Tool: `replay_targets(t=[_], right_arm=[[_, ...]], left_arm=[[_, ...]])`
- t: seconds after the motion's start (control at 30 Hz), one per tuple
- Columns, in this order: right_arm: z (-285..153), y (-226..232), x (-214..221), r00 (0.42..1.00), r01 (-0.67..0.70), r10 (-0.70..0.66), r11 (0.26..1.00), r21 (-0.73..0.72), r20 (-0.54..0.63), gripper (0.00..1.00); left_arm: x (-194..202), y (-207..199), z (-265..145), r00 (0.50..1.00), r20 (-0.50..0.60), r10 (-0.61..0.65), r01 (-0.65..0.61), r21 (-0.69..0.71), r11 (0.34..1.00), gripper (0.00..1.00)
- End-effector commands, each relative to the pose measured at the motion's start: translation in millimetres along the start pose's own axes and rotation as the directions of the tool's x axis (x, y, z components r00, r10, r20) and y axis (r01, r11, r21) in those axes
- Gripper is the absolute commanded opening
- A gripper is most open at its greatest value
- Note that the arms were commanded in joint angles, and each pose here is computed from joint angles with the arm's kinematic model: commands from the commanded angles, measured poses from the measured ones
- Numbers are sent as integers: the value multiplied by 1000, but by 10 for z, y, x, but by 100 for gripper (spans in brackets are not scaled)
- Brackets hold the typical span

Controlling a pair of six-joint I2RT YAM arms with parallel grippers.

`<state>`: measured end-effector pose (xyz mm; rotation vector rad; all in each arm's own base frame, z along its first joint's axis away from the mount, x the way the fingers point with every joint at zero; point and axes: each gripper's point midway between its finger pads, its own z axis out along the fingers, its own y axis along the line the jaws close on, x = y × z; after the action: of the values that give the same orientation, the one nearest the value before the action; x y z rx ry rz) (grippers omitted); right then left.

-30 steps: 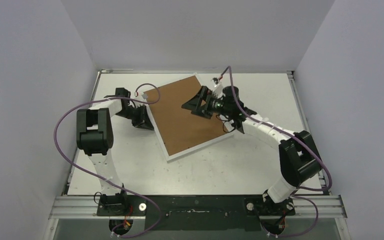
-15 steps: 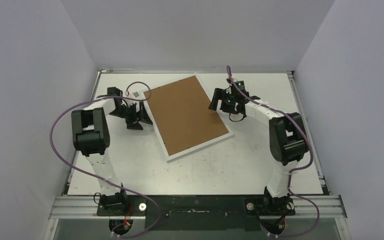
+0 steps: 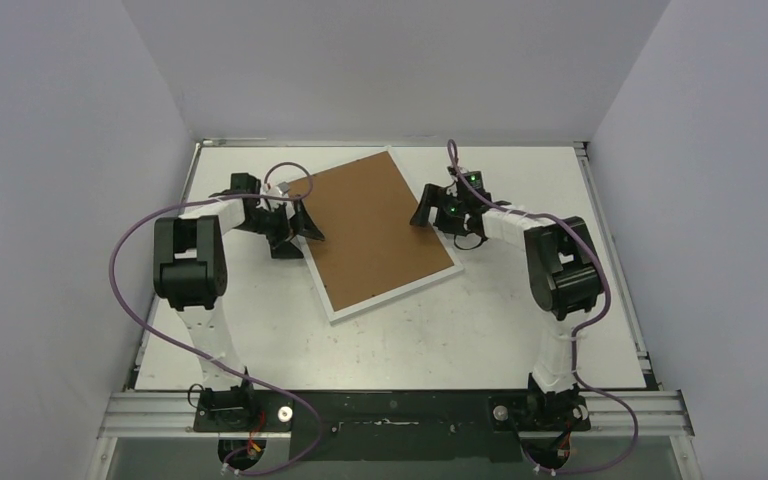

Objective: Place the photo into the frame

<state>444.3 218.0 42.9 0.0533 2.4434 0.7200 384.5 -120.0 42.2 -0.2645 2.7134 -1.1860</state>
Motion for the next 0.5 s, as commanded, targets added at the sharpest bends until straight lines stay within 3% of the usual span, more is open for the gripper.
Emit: replay_targets(t=[0.0, 0.2, 0.47], right_arm=[[-65, 556, 92, 1000, 9, -3, 986, -169, 31, 90], [-172, 771, 463, 999, -53, 53, 963, -263, -9, 90], [-308, 1079, 724, 994, -108, 101, 925, -364, -38, 90]], left_arm=[[-114, 401, 248, 998, 39, 49, -42, -163, 986, 94], [-126, 335, 202, 998, 37, 58, -52, -154, 987, 81], [-423, -357, -207, 971, 155, 183, -178, -48, 983, 73]])
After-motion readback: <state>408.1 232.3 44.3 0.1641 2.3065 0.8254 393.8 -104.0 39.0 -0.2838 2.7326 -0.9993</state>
